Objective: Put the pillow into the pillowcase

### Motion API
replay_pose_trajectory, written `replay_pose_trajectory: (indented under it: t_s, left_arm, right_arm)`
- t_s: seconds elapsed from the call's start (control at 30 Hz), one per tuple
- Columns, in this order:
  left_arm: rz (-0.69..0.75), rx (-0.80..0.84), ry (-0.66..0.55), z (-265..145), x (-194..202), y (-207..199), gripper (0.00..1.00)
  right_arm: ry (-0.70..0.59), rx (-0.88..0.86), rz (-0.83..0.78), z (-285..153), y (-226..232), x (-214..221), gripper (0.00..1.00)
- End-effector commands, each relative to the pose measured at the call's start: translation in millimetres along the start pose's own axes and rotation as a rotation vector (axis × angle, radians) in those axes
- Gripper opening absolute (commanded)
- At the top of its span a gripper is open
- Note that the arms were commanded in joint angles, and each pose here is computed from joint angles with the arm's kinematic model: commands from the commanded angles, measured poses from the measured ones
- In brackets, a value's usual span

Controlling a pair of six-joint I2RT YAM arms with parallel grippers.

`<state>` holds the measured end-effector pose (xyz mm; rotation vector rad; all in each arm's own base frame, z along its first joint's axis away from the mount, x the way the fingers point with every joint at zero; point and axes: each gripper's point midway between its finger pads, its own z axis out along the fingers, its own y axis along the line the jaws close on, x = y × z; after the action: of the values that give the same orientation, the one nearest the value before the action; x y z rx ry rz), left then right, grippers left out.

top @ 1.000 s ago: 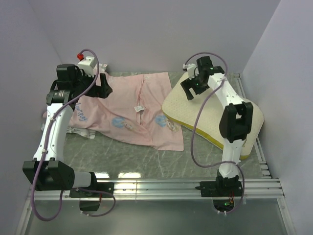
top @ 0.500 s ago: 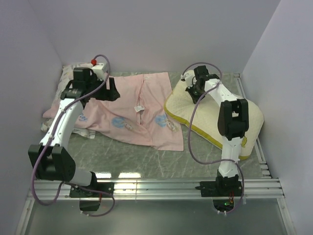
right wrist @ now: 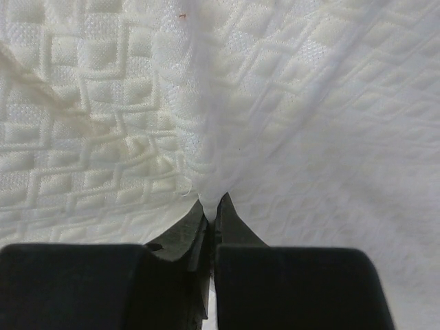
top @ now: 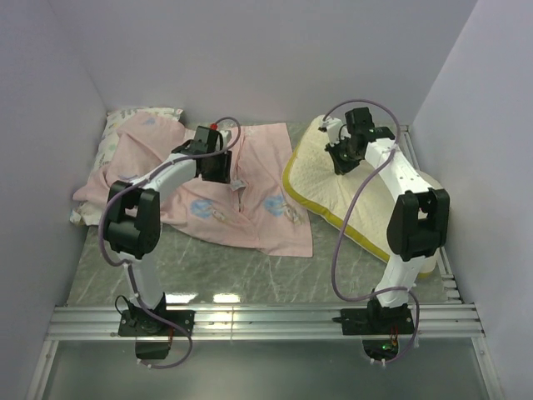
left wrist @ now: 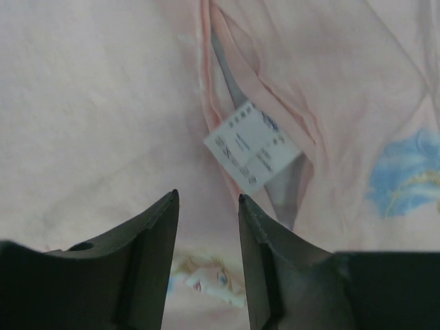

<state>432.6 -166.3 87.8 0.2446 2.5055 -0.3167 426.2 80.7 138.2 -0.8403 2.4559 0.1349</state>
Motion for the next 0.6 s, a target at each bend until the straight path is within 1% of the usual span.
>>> replay_pose_trajectory:
  t_s: [0.0,0.07,0.1,0.17,0.3,0.47,0.57]
  left_arm:
    - [-0.034,-0.019,-0.137,3,-50,1,0.47]
    - [-0.027,0.002,-0.153,9,-56,-5,0.48]
    - [-0.022,0.002,-0.136,18,-52,-5,0.48]
    - [-0.016,0.014,-0.141,25,-56,-9,0.48]
    - [-0.022,0.023,-0.117,43,-53,-11,0.48]
    - [-0.028,-0.026,-0.092,57,-48,-6,0.48]
    - [-0.031,-0.067,-0.078,65,-43,1,0.46]
  right_arm:
    - [-0.053,0.007,0.013,-21,1,-8,0.00]
    - [-0.056,0.000,0.012,-22,4,-8,0.00]
    - [-0.061,-0.006,0.012,-23,5,-8,0.00]
    - [-0.064,-0.015,0.014,-24,7,-8,0.00]
    - [-0.074,-0.017,0.014,-29,9,-9,0.00]
    - [-0.100,-0.026,0.016,-38,12,-14,0.00]
    - [-0.117,-0.035,0.017,-44,14,-18,0.00]
